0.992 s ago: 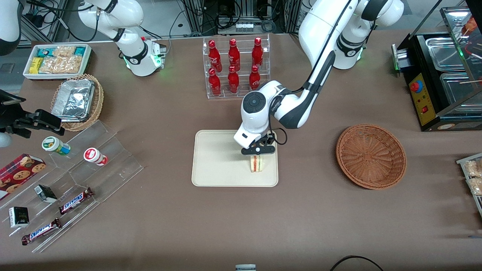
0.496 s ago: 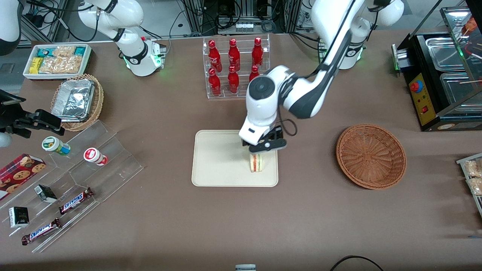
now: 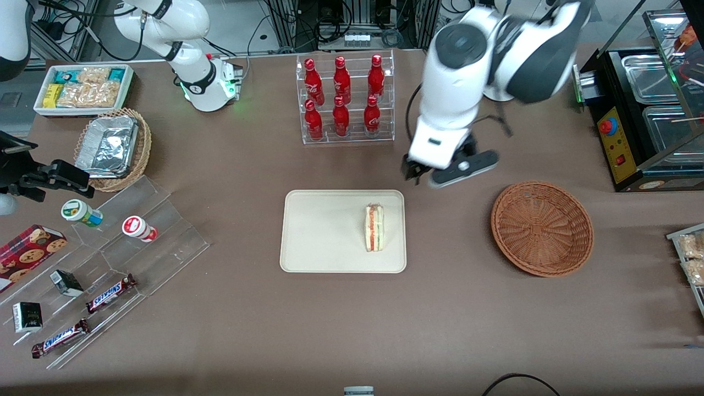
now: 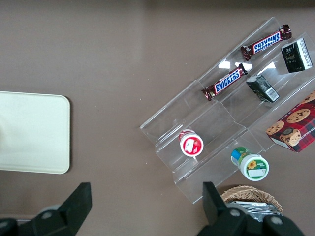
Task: Place sandwich from basket to tray
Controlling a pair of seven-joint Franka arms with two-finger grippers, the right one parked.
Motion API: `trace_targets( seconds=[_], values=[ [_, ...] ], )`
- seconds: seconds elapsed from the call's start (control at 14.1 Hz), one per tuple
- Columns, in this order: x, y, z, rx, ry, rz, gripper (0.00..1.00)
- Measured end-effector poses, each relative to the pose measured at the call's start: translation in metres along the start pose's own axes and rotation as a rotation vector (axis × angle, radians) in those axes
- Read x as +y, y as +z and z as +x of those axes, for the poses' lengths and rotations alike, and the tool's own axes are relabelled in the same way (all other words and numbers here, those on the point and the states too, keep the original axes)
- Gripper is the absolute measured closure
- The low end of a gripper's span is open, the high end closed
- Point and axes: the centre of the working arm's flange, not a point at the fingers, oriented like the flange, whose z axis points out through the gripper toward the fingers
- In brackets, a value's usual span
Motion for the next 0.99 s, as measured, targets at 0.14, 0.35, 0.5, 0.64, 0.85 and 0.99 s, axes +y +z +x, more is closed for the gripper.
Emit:
trace_targets(
  seconds=[0.14,0.35,0.5,0.64,0.85,0.99],
  values=[
    [-0.025,-0.019,0.007,-0.011,-0.033,0.015,0.0],
    [-0.074,-0.048,0.027,-0.018,-0.108,0.021,0.0],
    [-0.112,-0.067,0.042,-0.022,-0.106,0.022,0.0],
    [-0.152,-0.078,0.056,-0.043,-0.056,0.036,0.0],
    [-0.205,-0.09,0.075,-0.066,0.007,0.042,0.0],
    [-0.243,-0.098,0.085,-0.082,0.055,0.043,0.0]
  ],
)
